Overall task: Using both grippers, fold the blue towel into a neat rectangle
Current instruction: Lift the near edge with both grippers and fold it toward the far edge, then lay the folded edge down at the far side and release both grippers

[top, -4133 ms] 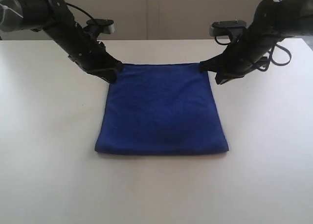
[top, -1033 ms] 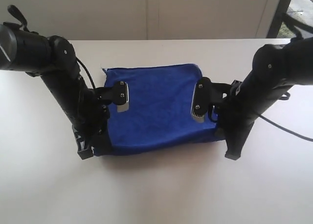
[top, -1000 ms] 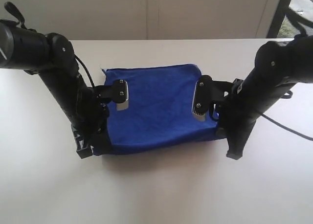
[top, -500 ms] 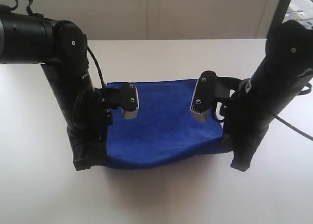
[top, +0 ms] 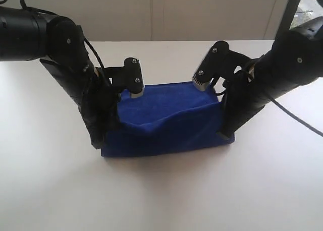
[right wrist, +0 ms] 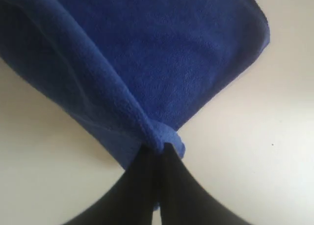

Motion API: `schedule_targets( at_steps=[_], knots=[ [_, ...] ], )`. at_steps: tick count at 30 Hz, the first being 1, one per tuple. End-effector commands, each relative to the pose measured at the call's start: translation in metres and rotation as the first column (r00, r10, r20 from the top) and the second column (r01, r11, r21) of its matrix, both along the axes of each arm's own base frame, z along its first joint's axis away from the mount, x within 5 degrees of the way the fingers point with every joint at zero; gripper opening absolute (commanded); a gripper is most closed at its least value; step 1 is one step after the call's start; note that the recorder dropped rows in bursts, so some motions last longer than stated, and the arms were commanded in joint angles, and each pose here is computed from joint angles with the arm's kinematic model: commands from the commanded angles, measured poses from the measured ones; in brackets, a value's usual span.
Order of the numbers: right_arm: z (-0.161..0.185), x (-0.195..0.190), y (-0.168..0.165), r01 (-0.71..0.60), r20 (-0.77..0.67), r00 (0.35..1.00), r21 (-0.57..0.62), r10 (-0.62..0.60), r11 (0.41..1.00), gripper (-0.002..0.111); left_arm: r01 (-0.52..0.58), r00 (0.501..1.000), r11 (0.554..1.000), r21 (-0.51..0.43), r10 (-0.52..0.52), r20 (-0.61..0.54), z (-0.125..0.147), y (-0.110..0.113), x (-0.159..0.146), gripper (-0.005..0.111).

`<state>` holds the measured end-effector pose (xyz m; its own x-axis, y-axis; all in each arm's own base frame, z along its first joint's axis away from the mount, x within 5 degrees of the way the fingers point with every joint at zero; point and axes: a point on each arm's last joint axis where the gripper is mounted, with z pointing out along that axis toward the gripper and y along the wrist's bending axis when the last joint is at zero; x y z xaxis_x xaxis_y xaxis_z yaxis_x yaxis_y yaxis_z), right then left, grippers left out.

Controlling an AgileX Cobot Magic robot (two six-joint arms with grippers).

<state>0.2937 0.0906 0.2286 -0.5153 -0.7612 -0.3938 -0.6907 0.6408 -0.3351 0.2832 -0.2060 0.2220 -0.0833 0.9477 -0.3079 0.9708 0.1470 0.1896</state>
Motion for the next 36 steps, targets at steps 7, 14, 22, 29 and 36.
schedule_targets(
  at_steps=[7, 14, 22, 29, 36],
  knots=[
    [-0.009, 0.014, 0.0, 0.001, 0.065, 0.998, -0.011, 0.0, 1.0, 0.0, -0.151, 0.975, 0.984, -0.092, 0.164, 0.153, 0.008, 0.017, 0.027, 0.0],
    [-0.006, 0.03, -0.01, 0.049, 0.191, 0.98, 0.067, -0.061, 0.997, 0.0, -0.193, 0.96, 0.973, -0.127, 0.214, 0.18, 0.01, 0.023, 0.035, 0.0],
    [-0.023, 0.044, -0.013, 0.052, 0.218, 0.973, 0.088, -0.07, 0.995, 0.0, -0.207, 0.945, 0.964, -0.17, 0.241, 0.22, -0.001, 0.018, 0.046, 0.0],
    [-0.027, 0.059, -0.023, 0.084, 0.229, 0.968, 0.094, -0.104, 0.992, 0.0, -0.21, 0.927, 0.954, -0.215, 0.264, 0.266, -0.009, 0.013, 0.056, 0.0],
    [-0.033, 0.075, -0.02, 0.081, 0.237, 0.966, 0.098, -0.102, 0.992, 0.0, -0.203, 0.911, 0.952, -0.227, 0.269, 0.314, -0.007, 0.02, 0.064, 0.0]
  ],
)
